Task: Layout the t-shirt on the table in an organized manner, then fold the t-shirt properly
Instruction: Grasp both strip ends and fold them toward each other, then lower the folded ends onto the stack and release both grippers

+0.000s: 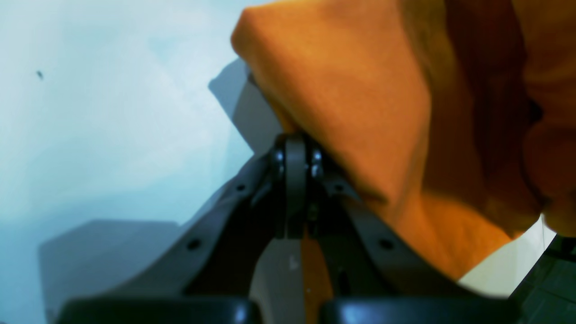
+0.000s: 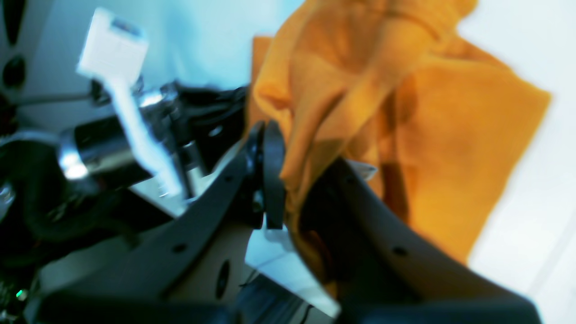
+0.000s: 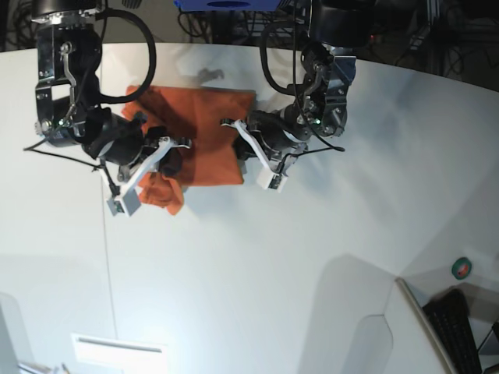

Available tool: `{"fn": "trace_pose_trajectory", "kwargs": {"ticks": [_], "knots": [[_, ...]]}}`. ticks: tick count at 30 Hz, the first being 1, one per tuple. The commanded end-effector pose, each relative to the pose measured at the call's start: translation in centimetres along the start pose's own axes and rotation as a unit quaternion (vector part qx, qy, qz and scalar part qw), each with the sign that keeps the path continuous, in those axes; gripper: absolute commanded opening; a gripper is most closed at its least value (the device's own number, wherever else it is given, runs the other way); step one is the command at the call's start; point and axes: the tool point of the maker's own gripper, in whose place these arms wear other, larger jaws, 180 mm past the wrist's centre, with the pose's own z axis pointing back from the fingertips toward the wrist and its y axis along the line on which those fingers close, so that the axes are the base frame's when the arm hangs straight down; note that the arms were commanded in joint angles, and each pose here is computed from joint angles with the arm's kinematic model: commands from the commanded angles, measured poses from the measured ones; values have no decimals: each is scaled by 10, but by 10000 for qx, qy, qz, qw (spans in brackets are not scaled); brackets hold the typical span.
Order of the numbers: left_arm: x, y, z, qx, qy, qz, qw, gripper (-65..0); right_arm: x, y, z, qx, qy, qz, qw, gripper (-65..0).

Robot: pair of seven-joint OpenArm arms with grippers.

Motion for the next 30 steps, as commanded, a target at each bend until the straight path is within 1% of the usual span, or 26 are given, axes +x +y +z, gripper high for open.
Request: {"fn": "trace_pose_trajectory", "kwargs": {"ticks": [1,5,7,11,13,17,20,24,25,26,27,28,30], "knots": [[-2,-1,0,43,113,-50,9999,-650,10,3,3,41,-173,-21,9998,-650],[-2,-1,0,43,113,-50,9999,-650,6,-4,-5,-13,-165,-161,9997,-650],[0,-1,-1,44,93,-62,9999,-650,2,-1,-12,30,-174,-124,9998,-650],[1,-1,-1,45,86,-66,9999,-650,-6,19,-21,236,-212,-11,9995,-650],[1,0,0,51,89,-70,9999,-650,-9,22,-27,273,-207,-7,9994,-650],[2,4,2,101,60,-39,9999,-650,-21,10,-41,171,-115,-179,9996,-650],[12,11,11,191,-84,-183,9996,-650,-30,0,-49,87,-30,-307,9995,-650],[24,11,21,242,-274,-311,9988,-650,-30,3,-52,112,-86,-350,9993,-650],[24,16,25,296,-283,-367,9985,-650,-30,6,-53,149,-102,-387,9991,-642],[17,21,29,347,-190,-396,9984,-650,-29,8,-53,165,-118,-401,9990,-555],[15,25,32,393,-108,-435,9982,-650,-29,9,-53,175,-116,-401,9990,-485],[12,29,36,450,-21,-479,9978,-650,-29,10,-53,182,-117,-406,9989,-447],[9,41,50,587,96,-626,9963,-650,-29,12,-53,219,-125,-379,9990,-447]]}}
